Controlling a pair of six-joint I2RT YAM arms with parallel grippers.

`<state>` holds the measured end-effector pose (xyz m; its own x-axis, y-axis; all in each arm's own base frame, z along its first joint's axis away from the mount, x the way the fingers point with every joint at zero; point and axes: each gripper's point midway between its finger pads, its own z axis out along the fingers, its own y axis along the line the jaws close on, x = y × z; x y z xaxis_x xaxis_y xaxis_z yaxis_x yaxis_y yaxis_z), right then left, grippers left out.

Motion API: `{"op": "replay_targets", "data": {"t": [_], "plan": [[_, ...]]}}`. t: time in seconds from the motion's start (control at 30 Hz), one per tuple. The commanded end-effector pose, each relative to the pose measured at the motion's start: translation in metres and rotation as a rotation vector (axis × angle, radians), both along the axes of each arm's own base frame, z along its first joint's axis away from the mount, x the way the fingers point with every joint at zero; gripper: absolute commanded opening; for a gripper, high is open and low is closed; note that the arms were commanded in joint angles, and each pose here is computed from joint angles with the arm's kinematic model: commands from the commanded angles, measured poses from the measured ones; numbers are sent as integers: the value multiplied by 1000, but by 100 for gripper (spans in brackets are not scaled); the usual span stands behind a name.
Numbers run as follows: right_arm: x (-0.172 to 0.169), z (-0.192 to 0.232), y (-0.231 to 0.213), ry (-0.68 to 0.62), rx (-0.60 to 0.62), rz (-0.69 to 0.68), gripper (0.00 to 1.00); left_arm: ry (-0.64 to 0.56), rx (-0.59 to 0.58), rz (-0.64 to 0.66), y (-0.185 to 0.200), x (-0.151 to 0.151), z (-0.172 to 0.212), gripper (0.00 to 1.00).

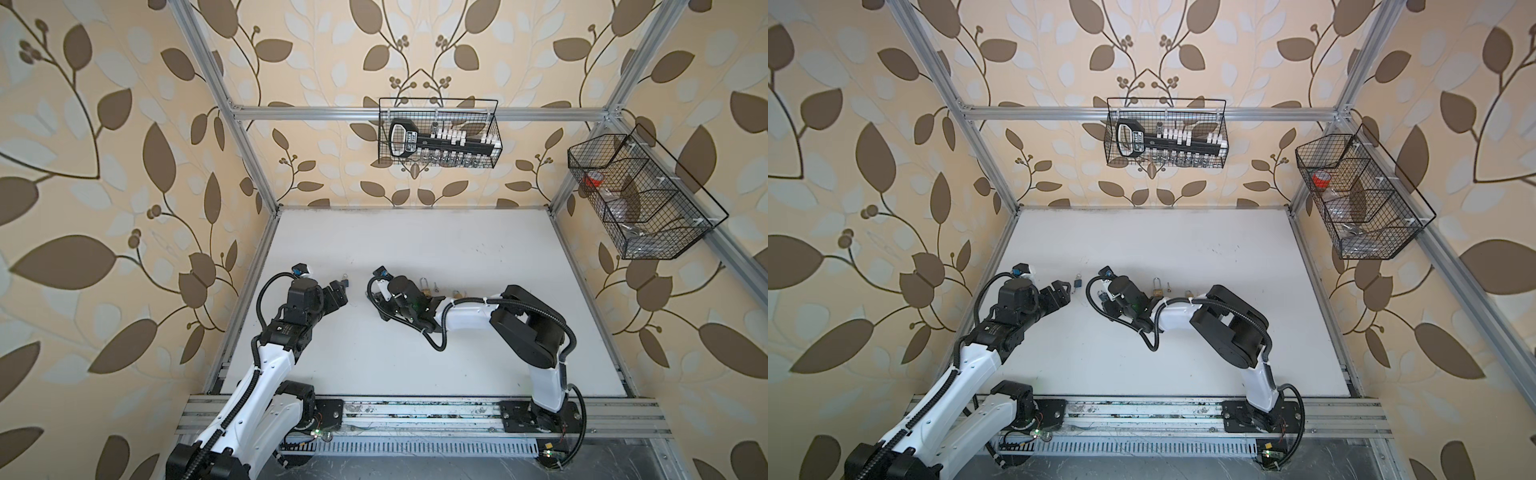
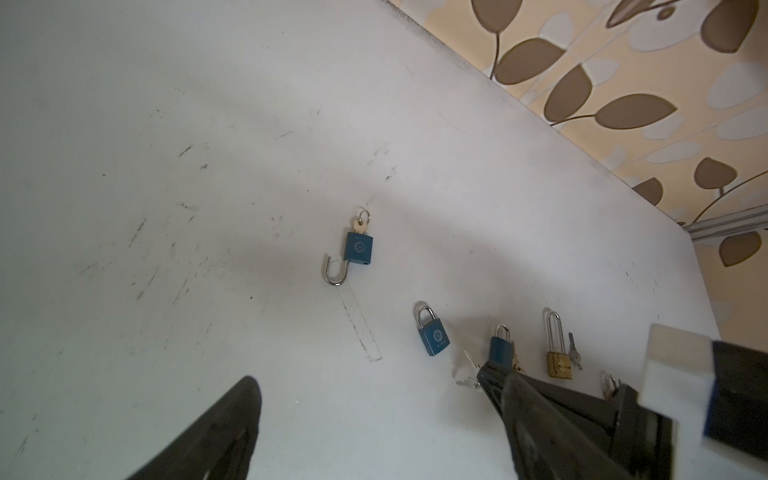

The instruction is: Lock with the key

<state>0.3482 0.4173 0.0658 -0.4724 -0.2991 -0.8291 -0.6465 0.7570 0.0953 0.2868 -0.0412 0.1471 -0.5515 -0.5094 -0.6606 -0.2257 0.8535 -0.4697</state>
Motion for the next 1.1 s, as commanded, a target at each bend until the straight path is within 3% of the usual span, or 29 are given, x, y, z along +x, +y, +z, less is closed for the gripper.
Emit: {"op": "replay_targets", "data": {"t": [0.0,0.17,0.3,0.57,0.63,0.87,1.07], "plan": [[14,-2,5,23,15,-17,0,3,-18,70,9,-1,-2,90],[23,-17,6,66,13,-22,0,2,-11,77,10,0,-3,89],[26,-23,6,81,9,-35,0,10,41,159,28,-6,-4,91],[34,-37,6,109,-2,-46,0,60,38,139,24,-8,-11,93],[36,-32,6,106,7,-39,4,70,41,132,23,-6,-14,99],[35,23,4,19,41,3,36,130,85,107,22,3,-23,99],[-7,77,-13,-37,166,29,40,207,140,48,13,18,-34,99]]}}
